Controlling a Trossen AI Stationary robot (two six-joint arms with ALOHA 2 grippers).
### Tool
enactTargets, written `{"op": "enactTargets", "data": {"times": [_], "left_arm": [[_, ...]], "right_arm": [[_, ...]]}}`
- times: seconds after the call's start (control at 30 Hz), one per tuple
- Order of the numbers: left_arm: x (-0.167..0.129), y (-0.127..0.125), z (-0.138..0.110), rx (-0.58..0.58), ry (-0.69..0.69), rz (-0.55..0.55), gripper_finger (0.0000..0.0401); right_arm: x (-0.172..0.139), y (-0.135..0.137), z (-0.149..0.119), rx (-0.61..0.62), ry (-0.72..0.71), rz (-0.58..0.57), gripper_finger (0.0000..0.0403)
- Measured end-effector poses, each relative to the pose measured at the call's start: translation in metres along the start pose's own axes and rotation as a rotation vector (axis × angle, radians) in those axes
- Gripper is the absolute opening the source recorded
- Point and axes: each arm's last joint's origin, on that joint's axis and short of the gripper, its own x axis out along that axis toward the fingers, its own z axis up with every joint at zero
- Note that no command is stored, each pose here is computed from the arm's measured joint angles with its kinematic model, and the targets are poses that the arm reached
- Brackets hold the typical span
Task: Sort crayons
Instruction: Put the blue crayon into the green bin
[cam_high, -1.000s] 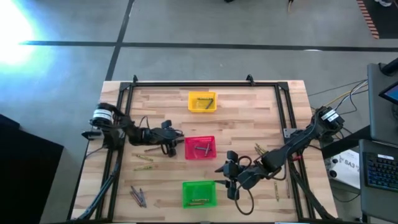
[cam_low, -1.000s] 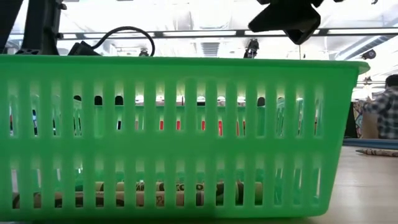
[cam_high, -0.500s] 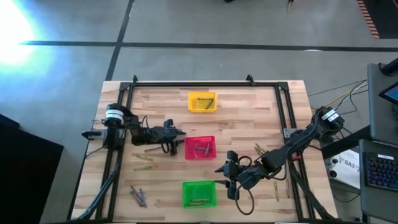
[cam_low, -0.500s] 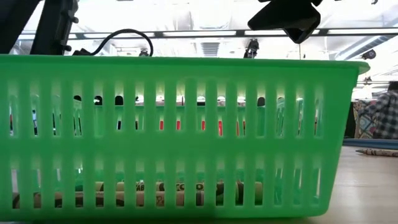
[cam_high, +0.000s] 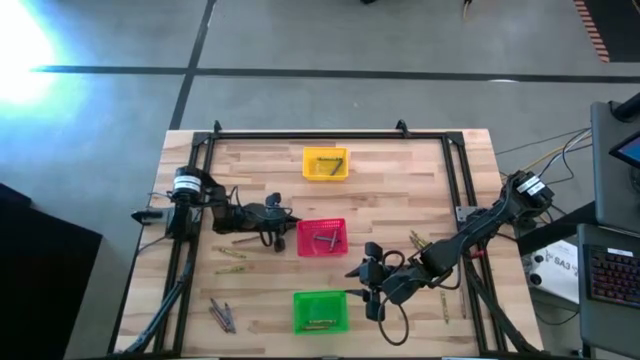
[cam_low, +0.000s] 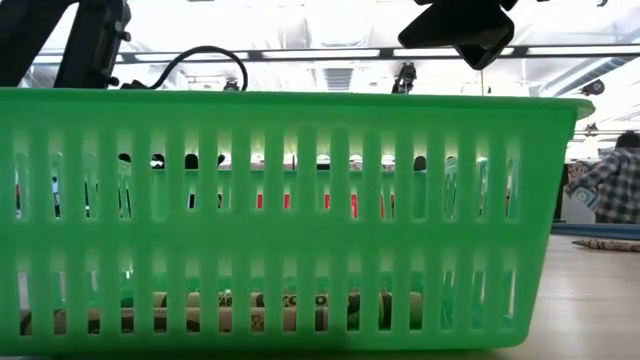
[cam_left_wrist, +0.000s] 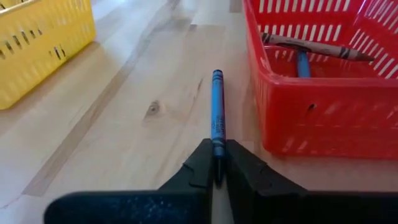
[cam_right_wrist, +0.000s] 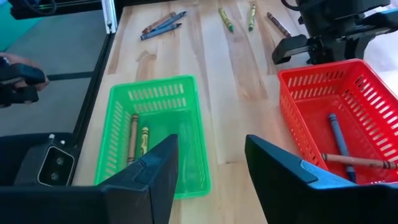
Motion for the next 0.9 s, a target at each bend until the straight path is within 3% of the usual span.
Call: {"op": "enactTargets", "data": {"times": [0.1, 0.27, 0.4, 0.47, 0.67, 0.8, 0.9], "left_arm": [[-0.007, 0.002, 0.003, -0.003, -0.030, 0.041, 0.0007], [-0.031, 0.011, 0.010, -0.026, -0.080, 0.211, 0.0002], [-0.055, 0.014, 0.018, -0.091, -0.153, 0.237, 0.0001], [-0.064, 0.013, 0.023, -0.110, -0.206, 0.184, 0.0001], [-0.078, 0.001, 0.043, -0.103, -0.340, -0.120, 0.0000], [-0.074, -0.012, 0.062, -0.078, -0.392, -0.191, 0.0000], [-0.062, -0.025, 0.075, -0.013, -0.344, -0.222, 0.0000]], "right_arm": [[0.000, 0.000, 0.000, -0.001, 0.002, 0.000, 0.0169], [0.000, -0.001, -0.003, -0.014, 0.028, -0.013, 0.0166], [-0.001, -0.002, -0.004, -0.010, 0.042, -0.021, 0.0166], [-0.001, -0.002, -0.004, -0.009, 0.041, -0.020, 0.0166], [-0.001, -0.002, -0.004, -0.009, 0.040, -0.021, 0.0164], [-0.001, -0.003, -0.003, -0.011, 0.017, -0.064, 0.0164], [-0.002, -0.005, -0.001, -0.010, -0.016, -0.123, 0.0164]]}}
